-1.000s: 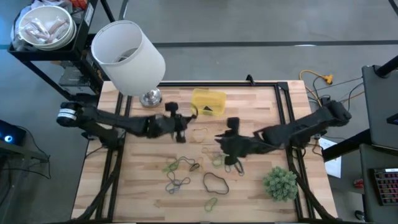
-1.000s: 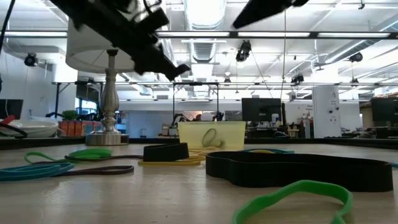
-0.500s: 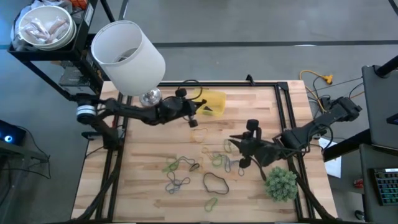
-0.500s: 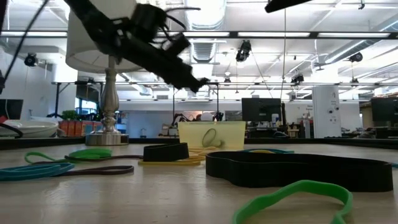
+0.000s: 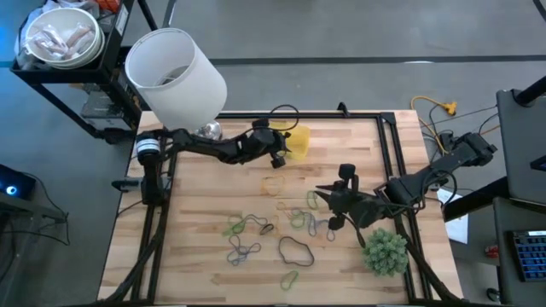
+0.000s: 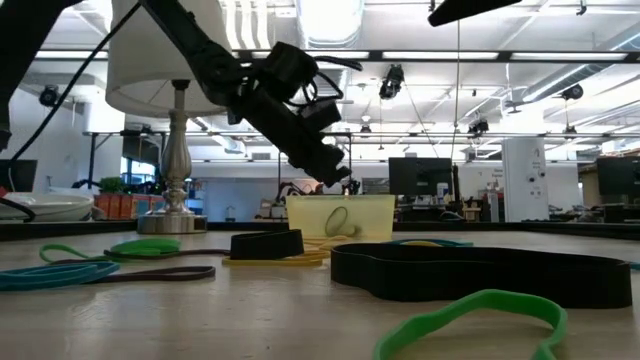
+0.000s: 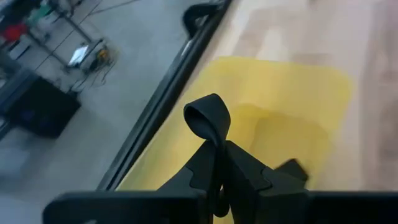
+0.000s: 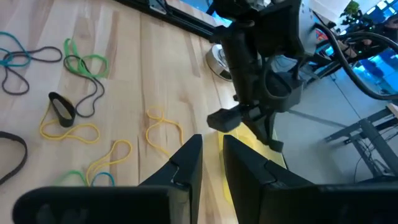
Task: Pick and place rubber bands into bin
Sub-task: Put the black rubber band into the yellow bin
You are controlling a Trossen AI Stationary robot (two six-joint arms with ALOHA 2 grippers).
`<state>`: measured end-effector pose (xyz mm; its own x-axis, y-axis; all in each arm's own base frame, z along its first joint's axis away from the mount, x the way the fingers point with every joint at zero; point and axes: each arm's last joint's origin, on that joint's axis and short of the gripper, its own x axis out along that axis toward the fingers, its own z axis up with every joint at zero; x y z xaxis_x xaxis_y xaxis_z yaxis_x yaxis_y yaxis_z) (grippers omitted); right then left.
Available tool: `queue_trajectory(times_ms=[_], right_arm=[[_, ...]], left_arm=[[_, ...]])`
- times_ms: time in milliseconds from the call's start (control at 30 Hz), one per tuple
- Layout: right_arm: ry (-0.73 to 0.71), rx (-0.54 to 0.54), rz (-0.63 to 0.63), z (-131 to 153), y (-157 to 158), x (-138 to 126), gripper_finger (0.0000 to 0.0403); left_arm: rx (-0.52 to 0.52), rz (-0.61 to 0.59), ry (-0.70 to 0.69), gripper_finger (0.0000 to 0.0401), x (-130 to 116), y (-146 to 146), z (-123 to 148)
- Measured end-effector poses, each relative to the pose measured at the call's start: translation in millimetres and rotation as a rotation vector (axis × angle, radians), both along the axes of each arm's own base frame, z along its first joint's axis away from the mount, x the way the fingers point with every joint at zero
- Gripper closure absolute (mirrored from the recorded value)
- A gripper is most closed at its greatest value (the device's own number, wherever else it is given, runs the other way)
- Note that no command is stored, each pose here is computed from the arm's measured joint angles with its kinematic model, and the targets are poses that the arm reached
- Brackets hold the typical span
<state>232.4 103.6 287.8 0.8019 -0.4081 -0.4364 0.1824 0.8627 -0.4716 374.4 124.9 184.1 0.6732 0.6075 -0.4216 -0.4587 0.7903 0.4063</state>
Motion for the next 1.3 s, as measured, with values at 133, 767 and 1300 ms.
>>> queue_trajectory(times_ms=[133,767,1300], right_arm=[[0.002,0.000,0.001,-1,0,0,0.0344],[0.009,0.036,-0.016,-10,-1,-2,0.0344],[-0.006,0.104,-0.031,-26,0,0,0.0344]], left_arm=[[-0.001,0.008,0.010,0.0370,-1,0,-1],[-0.070,-0.007,0.062,0.0285,-7,-6,6],[-0.097,-0.285,0.163,0.0285,-50,-107,67]])
